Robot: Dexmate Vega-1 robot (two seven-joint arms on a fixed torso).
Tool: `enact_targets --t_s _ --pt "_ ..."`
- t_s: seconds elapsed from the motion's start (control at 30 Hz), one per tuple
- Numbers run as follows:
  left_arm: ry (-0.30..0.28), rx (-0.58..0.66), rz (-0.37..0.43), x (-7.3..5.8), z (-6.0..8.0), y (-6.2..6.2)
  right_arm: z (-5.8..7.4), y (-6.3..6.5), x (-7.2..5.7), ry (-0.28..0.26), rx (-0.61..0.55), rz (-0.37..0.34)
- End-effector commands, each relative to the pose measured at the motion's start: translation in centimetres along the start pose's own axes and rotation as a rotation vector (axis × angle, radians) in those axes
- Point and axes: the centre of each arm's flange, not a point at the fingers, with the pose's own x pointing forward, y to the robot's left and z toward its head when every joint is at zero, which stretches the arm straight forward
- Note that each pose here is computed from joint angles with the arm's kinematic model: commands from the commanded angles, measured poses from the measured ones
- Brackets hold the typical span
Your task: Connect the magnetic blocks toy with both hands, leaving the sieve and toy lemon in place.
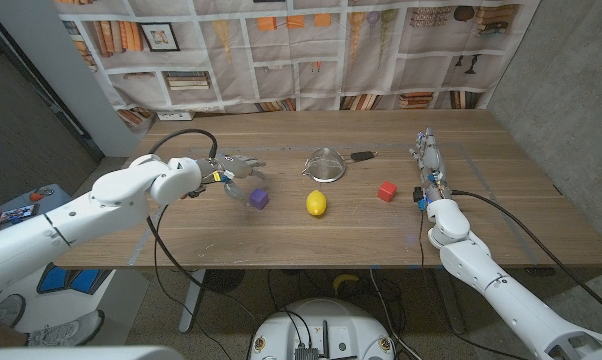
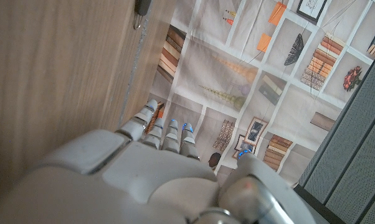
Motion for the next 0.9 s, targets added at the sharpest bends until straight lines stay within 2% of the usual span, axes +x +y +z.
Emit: enact_targets --t_s 0.03,0.53,0.9 --pt "0.031 -0.011 0.040 0.3 0.3 -1.4 -0.2 0.0 -0.2 -0.001 0.010 -0.001" --pt "0.038 -0.028 0.080 0.6 0.7 -2.6 -0.3 0.0 -0.4 0.001 0.011 -0.003" --pt "0.040 -0.030 0.119 0.8 0.9 -2.9 -0.4 -0.1 -0.6 -0.004 0.019 -0.006"
